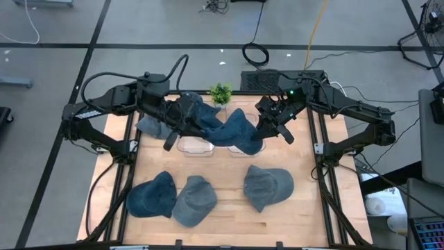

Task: Pick & Place hat
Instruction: Put the right blue cap into the left transparent bin

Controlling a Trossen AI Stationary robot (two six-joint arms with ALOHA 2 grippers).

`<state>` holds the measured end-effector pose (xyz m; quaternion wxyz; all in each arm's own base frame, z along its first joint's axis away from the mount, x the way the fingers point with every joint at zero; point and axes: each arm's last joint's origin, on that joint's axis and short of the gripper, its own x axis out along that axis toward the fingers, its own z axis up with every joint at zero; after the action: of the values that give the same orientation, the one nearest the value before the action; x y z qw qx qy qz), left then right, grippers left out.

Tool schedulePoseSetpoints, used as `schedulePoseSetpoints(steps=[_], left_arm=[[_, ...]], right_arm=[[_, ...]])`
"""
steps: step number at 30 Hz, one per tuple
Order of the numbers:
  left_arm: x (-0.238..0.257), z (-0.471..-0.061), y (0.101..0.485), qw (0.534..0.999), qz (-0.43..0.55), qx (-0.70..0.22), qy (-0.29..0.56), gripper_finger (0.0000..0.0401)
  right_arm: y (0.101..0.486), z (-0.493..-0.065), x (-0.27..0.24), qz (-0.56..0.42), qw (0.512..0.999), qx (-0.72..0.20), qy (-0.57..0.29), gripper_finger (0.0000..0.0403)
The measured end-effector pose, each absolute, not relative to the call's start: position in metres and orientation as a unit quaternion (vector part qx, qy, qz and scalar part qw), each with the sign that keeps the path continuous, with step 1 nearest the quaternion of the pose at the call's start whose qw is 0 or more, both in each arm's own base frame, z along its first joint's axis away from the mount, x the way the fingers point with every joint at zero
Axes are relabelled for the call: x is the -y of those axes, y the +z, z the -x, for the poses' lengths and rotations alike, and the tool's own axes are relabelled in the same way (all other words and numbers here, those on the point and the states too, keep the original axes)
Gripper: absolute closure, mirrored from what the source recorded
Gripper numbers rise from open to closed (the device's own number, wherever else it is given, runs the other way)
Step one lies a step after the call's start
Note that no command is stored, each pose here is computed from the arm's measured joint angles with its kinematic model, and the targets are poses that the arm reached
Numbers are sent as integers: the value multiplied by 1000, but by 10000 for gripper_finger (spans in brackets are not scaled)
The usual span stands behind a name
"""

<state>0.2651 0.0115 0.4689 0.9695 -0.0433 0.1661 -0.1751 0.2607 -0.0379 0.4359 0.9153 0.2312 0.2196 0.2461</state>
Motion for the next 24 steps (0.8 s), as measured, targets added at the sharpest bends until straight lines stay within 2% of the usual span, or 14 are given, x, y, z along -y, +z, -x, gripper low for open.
schedulePoseSetpoints(steps=[6,15,24], left_arm=[[-18,-258,474,974,43,-155,-160,375],[-27,-230,489,983,-27,-116,-140,375],[-32,-189,496,984,-95,-131,-75,375]], right_arm=[[436,-262,41,-235,926,-217,200,337],[444,-241,40,-217,946,-213,114,249],[466,-211,41,-160,977,-137,-10,230]])
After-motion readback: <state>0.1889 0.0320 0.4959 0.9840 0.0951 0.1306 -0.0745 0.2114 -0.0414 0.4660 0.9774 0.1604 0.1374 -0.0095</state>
